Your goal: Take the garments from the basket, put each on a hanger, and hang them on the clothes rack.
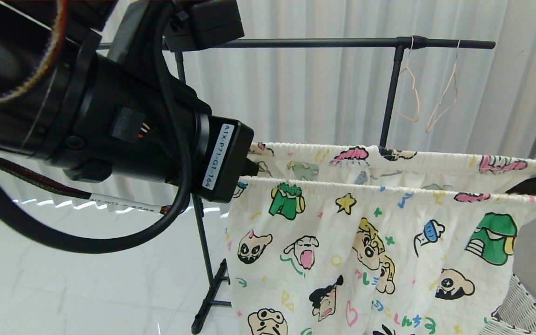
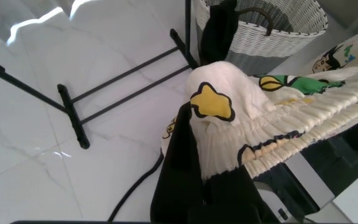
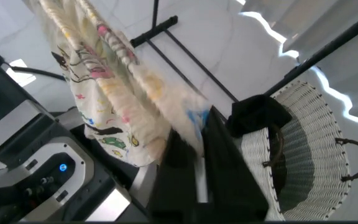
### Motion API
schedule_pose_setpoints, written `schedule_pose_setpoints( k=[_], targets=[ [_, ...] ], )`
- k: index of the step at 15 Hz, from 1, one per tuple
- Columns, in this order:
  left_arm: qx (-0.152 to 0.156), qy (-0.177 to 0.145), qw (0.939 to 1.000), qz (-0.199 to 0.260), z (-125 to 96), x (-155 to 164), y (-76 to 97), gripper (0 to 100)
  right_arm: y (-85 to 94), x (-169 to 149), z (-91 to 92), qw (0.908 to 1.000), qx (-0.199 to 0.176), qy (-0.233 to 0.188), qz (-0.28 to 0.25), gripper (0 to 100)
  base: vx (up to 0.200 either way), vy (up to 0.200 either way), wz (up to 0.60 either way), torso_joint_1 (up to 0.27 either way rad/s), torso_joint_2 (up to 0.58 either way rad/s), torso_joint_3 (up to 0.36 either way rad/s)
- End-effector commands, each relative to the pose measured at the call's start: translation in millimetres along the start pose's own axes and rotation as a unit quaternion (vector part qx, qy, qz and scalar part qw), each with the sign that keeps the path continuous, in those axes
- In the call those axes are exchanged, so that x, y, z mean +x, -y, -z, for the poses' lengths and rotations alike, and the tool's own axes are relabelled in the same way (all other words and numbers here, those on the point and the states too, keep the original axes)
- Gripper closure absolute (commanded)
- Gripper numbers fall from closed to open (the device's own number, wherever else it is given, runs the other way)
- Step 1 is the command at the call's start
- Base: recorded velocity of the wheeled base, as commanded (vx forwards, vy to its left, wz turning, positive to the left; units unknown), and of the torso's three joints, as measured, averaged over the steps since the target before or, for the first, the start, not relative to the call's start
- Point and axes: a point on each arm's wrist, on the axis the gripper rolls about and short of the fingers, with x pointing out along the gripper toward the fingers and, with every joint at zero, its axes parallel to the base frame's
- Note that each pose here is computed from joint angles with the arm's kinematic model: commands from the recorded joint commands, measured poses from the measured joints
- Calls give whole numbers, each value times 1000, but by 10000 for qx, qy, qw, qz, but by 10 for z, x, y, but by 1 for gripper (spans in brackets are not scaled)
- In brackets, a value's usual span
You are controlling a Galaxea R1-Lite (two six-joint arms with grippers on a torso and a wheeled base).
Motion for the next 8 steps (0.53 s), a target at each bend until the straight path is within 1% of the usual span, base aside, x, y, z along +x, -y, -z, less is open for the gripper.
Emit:
schedule_pose_setpoints(
  k=[1,3,6,7,8],
  targets=[
    [-5,-7,10000,-11,0,6,-4,100,4,4,0,10000,8,-7,12,0,0,0,0,0,0,0],
    [-1,-36,10000,-23,4,24,-2,100,14,-12,4,10000,27,15,44,0,0,0,0,0,0,0],
    [-41,-142,9986,-504,8,148,-61,100,38,-102,29,9998,72,150,77,0,0,0,0,0,0,0],
    [-46,-137,9984,-540,10,145,-67,100,69,-114,24,9994,142,215,210,0,0,0,0,0,0,0],
    [-53,-121,9984,-544,15,125,-74,100,162,-115,21,9975,329,224,581,0,0,0,0,0,0,0]
  ],
)
